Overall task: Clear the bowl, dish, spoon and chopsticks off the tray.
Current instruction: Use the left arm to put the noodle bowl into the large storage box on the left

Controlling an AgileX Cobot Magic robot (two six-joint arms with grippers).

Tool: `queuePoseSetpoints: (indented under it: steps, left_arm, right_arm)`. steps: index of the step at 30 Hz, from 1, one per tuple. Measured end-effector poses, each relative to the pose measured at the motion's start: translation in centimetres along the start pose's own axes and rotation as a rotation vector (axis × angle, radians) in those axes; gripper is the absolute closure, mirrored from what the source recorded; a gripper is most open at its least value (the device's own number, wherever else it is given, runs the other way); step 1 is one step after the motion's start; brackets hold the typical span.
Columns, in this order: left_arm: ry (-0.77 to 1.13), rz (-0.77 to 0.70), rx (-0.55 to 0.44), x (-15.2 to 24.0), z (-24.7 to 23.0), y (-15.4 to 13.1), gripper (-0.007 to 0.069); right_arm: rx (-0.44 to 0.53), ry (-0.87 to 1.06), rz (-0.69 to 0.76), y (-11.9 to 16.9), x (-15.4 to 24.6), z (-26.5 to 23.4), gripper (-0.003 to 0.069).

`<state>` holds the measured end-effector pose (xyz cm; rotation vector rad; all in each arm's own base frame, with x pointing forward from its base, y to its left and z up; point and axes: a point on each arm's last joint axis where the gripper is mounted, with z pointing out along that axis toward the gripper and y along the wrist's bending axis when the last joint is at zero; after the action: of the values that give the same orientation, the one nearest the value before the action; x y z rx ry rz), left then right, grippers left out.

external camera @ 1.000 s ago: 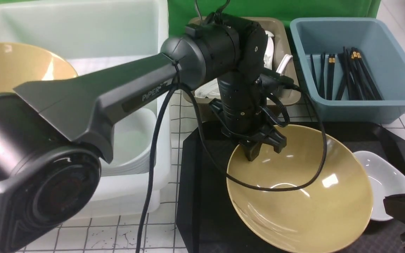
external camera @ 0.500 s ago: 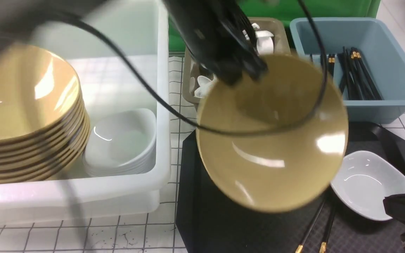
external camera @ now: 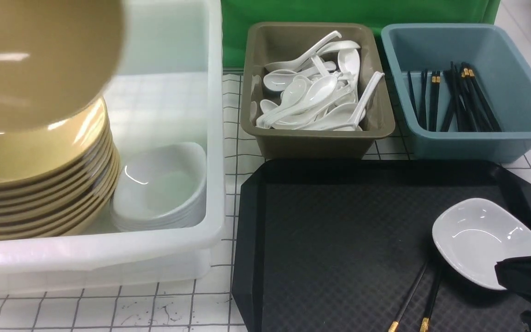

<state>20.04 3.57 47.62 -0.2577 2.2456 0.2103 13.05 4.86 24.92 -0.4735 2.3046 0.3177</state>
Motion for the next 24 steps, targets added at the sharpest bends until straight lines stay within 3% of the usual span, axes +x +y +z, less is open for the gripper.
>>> queuePoseSetpoints:
  steps: [8,12,19,22,24]
  left_arm:
    - [0.056,-0.21,-0.106,5.3,8.9,3.0,0.061]
    - [0.078,-0.187,-0.106,6.9,11.6,3.0,0.0529]
    - [0.08,-0.193,-0.112,7.1,12.2,3.0,0.0117]
    - [0.053,-0.2,-0.116,6.6,10.8,3.1,0.0039]
    - [0.02,-0.204,-0.117,6.2,9.4,3.2,0.003]
  right_arm:
    - [-0.019,-0.009,0.009,0.3,-0.1,0.0,0.0548]
    - [-0.026,-0.011,0.01,0.4,-0.1,0.1,0.0545]
    - [-0.027,-0.011,0.009,0.4,-0.1,0.1,0.0537]
    - [-0.023,-0.003,0.024,0.4,0.0,0.0,0.0527]
    - [-0.016,0.03,0.083,0.2,-0.1,-0.1,0.051]
